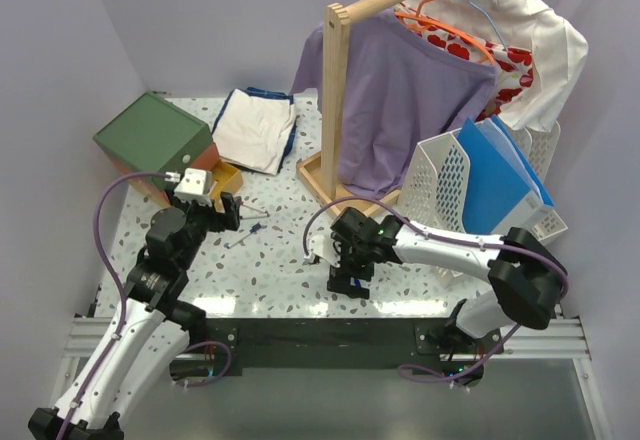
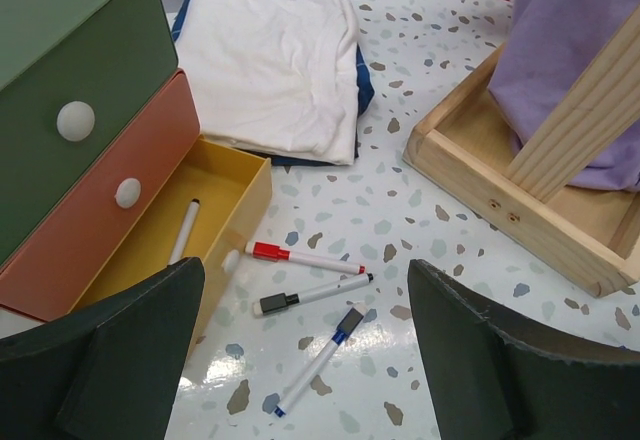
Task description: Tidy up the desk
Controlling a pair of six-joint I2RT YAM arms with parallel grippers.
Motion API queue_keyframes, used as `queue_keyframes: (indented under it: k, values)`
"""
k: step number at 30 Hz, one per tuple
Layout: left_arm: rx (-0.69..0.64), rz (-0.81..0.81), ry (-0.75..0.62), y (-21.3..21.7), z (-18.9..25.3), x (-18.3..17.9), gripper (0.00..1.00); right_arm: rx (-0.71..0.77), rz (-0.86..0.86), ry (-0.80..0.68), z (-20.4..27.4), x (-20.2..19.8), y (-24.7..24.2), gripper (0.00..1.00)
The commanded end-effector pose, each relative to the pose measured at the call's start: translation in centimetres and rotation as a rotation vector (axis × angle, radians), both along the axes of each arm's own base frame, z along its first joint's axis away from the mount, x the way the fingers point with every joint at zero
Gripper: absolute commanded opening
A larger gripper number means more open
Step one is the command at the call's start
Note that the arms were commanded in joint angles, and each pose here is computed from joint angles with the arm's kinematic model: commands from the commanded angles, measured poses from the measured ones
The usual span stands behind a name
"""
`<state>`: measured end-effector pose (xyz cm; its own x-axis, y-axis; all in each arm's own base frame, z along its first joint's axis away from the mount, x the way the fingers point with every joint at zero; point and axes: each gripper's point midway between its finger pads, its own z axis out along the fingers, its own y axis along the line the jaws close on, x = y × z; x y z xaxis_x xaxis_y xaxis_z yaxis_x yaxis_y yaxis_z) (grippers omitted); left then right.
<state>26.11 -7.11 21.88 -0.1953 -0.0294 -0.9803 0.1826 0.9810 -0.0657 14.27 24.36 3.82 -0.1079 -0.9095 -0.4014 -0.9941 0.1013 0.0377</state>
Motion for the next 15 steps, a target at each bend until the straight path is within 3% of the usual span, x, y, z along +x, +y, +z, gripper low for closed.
queue_keyframes:
  k: [1, 7, 8, 14, 15]
  values:
    - [-0.03, 0.043, -0.058, 0.7, 2.2, 0.2, 0.88, 0.015, -0.118, 0.022, -0.6, 1.0, 1.8, 0.97]
    - [-0.032, 0.06, -0.07, 1.1, 2.5, 0.0, 0.88, -0.059, -0.168, -0.038, -1.9, 2.5, 0.9, 0.87]
    - [-0.032, 0.058, -0.069, 1.0, 2.4, 0.0, 0.88, -0.066, -0.169, -0.038, -2.0, 2.5, 0.7, 0.78]
    - [-0.033, 0.06, -0.068, 1.1, 2.5, 0.0, 0.88, -0.108, -0.16, -0.024, -2.9, 2.4, 0.4, 0.5]
    - [-0.035, 0.054, -0.069, 1.0, 2.5, -0.1, 0.88, -0.118, -0.165, -0.034, -3.0, 2.6, 0.2, 0.41]
